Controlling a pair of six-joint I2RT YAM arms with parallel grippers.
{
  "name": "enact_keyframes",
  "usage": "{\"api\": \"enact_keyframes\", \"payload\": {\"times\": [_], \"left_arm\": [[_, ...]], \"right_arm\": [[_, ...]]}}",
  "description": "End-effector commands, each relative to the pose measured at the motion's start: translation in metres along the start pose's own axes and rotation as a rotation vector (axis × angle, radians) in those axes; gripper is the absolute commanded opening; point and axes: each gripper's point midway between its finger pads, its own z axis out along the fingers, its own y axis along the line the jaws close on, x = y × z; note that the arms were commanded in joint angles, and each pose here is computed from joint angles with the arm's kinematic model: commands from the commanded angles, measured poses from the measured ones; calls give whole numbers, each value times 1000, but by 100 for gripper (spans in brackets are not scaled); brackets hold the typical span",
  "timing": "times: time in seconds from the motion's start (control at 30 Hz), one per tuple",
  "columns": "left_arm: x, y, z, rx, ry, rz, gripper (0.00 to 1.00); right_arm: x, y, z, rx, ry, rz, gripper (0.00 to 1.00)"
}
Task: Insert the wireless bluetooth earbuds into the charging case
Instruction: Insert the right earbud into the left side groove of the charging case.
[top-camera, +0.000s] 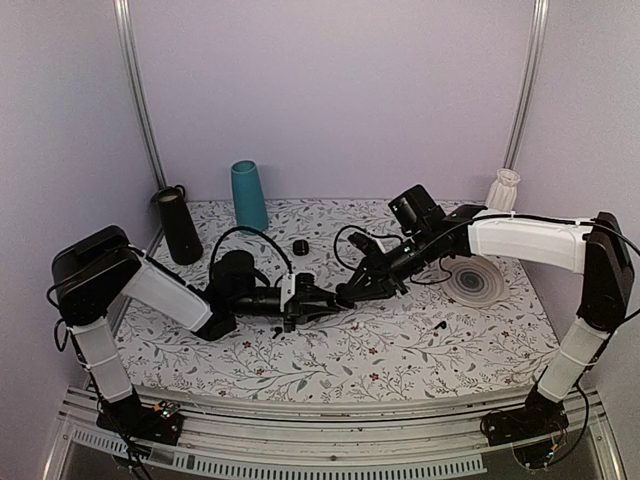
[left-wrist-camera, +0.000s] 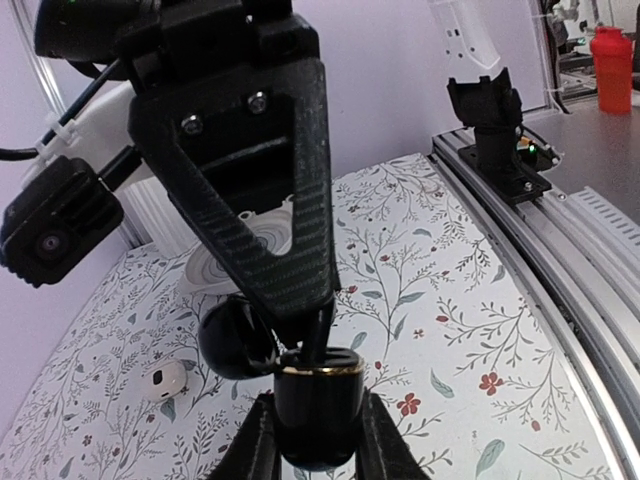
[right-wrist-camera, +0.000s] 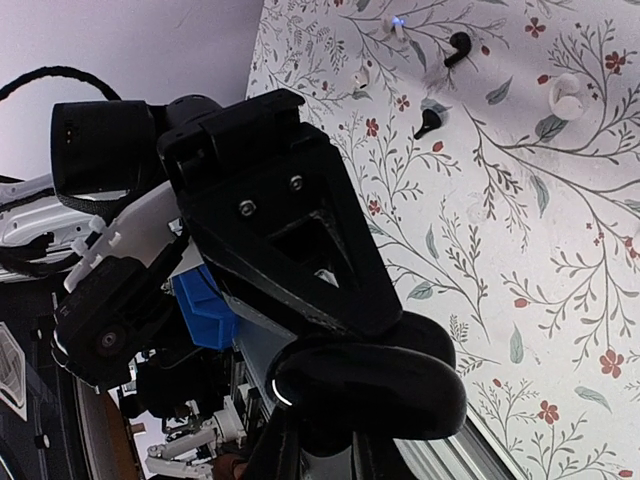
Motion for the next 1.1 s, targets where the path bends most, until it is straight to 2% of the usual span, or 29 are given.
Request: {"api": "enact_keyframes", "payload": {"times": [0.0, 0.5, 0.73, 0.8, 1.07], "left_arm": [[-42, 2, 10, -45, -155, 86, 0], [-34, 1, 31, -80, -165, 50, 0], [-39, 8, 36, -129, -188, 38, 0], [-25, 6, 41, -136, -166, 16, 0], [-24, 11, 49, -198, -182, 6, 0]], "right_arm": [[5, -2, 12, 1, 44, 44, 4], [7, -21, 17, 59, 52, 164, 5], [7, -28, 17, 80, 38, 202, 9], [10, -29, 17, 79, 37, 215, 10], [10, -31, 15, 85, 22, 243, 13]]}}
